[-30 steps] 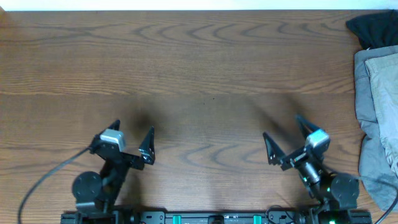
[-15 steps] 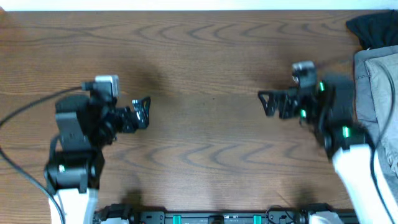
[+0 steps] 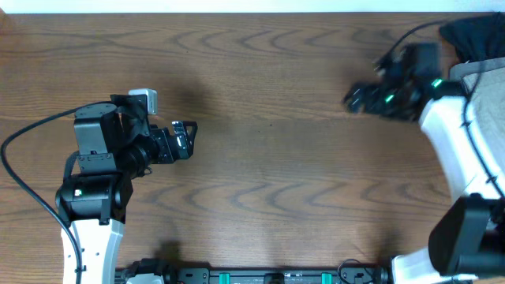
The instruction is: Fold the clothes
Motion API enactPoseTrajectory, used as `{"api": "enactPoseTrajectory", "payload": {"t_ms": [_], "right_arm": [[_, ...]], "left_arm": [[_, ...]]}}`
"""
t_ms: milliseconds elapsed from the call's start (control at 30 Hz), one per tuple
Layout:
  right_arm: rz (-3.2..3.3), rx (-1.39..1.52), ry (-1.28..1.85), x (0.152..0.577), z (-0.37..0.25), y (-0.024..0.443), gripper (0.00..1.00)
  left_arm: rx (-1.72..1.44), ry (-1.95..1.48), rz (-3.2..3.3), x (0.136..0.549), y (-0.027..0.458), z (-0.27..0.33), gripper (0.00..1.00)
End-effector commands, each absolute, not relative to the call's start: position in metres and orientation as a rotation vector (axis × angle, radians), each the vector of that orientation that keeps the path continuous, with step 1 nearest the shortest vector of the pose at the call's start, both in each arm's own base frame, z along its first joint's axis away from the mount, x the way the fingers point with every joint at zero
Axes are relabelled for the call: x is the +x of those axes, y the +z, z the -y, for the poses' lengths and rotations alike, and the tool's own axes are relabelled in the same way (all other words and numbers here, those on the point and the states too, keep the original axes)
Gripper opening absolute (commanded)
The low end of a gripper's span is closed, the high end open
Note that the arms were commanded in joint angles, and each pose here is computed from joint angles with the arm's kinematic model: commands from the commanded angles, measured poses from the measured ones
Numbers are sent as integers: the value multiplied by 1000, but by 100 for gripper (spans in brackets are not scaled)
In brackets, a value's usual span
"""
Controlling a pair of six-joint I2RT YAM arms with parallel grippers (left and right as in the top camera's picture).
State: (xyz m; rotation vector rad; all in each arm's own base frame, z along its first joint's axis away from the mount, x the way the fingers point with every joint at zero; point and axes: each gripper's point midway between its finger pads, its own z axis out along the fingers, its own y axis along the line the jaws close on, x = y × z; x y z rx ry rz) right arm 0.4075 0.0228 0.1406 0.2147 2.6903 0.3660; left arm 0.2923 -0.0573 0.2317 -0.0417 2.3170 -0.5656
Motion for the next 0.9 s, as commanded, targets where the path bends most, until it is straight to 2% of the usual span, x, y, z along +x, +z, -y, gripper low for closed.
{"api": "enactPoseTrajectory", "payload": {"t_ms": [0, 200, 367, 633, 867], "right_arm": [[-2582, 478, 76, 438, 57, 169, 99], [-2456, 678, -56, 470, 138, 183, 99], [-2447, 818, -196, 471, 189, 148, 95], [-2502, 889, -414, 466, 241, 82, 95], [-2492, 949, -552, 448, 278, 73, 91]], "left_arm": [[-35, -581, -2323, 291, 235, 59, 98], [-57, -593, -2386, 283, 224, 59, 98], [-58, -593, -2389, 283, 223, 59, 98], [-58, -593, -2390, 283, 223, 59, 98], [-58, -592, -2388, 284, 223, 59, 98]]}}
